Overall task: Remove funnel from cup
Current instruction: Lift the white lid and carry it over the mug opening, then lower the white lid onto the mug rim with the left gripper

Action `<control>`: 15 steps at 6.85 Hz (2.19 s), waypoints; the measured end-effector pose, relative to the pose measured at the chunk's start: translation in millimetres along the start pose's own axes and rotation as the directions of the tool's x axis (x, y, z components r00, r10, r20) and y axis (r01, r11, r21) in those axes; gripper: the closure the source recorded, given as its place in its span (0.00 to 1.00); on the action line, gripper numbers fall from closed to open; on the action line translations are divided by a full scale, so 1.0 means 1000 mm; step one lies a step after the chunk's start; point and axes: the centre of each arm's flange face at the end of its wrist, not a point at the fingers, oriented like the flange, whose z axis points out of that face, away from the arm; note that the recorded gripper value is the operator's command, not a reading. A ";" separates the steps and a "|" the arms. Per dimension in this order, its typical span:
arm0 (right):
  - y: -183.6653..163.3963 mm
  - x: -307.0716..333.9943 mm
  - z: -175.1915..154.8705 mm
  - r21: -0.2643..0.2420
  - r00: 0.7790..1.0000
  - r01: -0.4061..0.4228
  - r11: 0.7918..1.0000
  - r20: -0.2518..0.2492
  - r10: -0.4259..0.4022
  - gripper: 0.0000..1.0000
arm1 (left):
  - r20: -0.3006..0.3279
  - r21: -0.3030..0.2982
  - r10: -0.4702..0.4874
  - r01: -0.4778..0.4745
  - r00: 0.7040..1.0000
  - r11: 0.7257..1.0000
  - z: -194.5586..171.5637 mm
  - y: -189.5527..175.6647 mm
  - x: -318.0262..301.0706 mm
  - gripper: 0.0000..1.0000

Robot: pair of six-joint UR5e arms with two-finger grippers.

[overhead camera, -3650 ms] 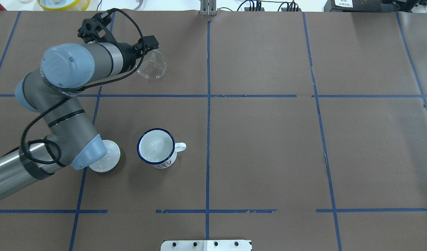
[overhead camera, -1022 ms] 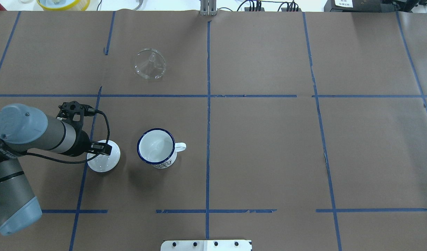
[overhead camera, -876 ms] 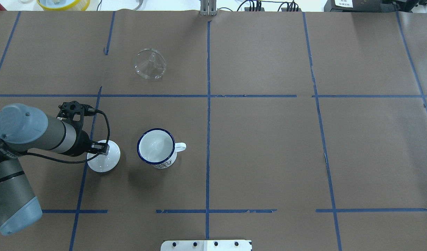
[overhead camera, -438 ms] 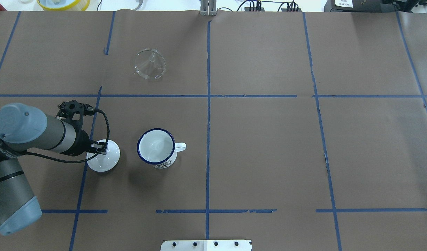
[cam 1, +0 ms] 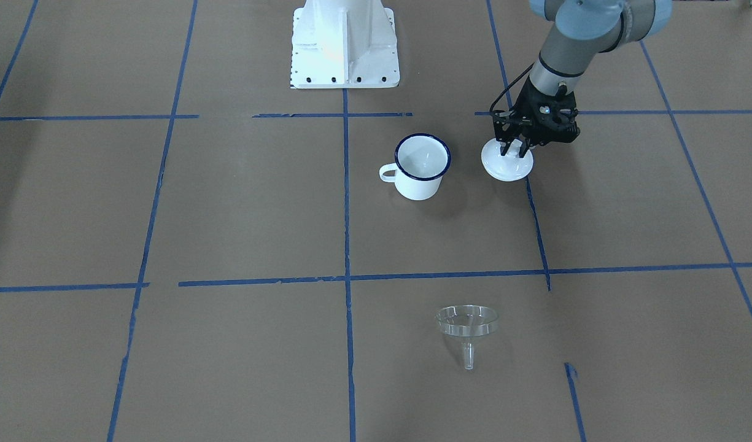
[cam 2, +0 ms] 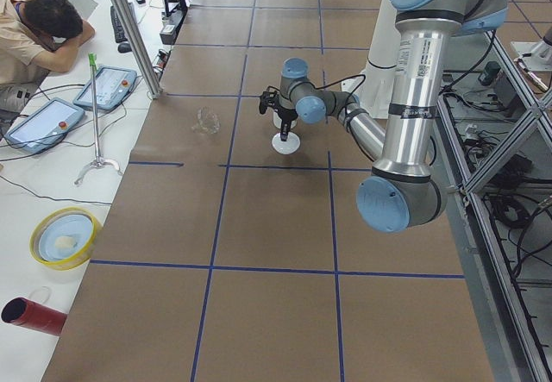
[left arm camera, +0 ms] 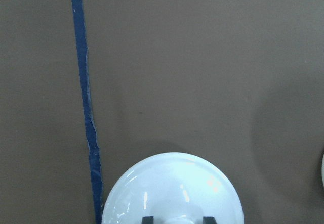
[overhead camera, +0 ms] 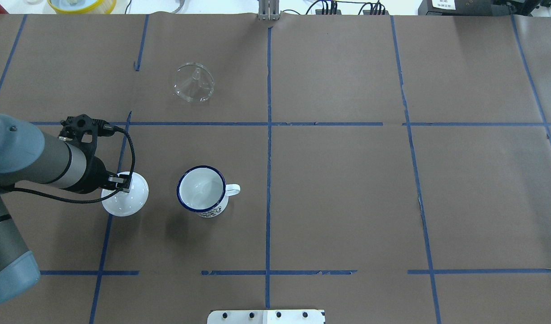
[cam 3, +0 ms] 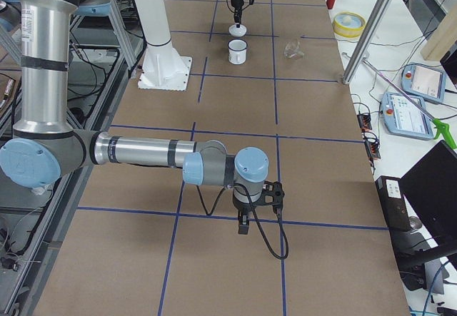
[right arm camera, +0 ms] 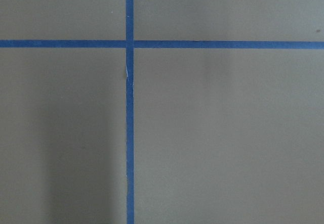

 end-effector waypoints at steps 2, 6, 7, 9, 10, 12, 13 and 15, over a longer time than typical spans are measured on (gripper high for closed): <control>0.000 0.000 0.000 0.000 1.000 0.000 1.000 0.000 0.000 0.00 | 0.021 -0.014 -0.044 0.044 0.999 0.999 -0.074 -0.037 0.053 1.00; 0.000 0.000 0.000 0.000 1.000 0.000 1.000 0.000 0.000 0.00 | -0.012 -0.110 -0.224 0.221 0.975 0.969 -0.083 -0.060 0.179 1.00; 0.000 0.000 0.000 0.000 1.000 0.000 1.000 0.000 0.000 0.00 | -0.015 -0.118 -0.237 0.234 0.971 0.965 -0.058 -0.065 0.189 1.00; 0.000 0.000 0.000 0.000 1.000 0.000 1.000 0.000 0.000 0.00 | -0.003 -0.114 -0.239 0.237 0.971 0.965 -0.018 -0.067 0.189 1.00; 0.000 0.000 0.000 0.000 1.000 0.000 1.000 0.000 0.000 0.00 | 0.005 -0.106 -0.235 0.234 0.972 0.966 -0.009 -0.064 0.183 1.00; 0.000 0.000 0.000 0.000 1.000 0.000 1.000 0.000 0.000 0.00 | 0.002 -0.097 -0.228 0.228 0.974 0.969 -0.008 -0.059 0.174 1.00; 0.000 0.000 0.000 0.000 1.000 0.000 1.000 0.000 0.000 0.00 | -0.005 -0.095 -0.226 0.225 0.974 0.970 -0.011 -0.056 0.174 1.00; 0.000 0.000 0.000 0.000 1.000 0.000 1.000 0.000 0.000 0.00 | -0.002 -0.102 -0.226 0.225 0.974 0.969 -0.008 -0.051 0.173 1.00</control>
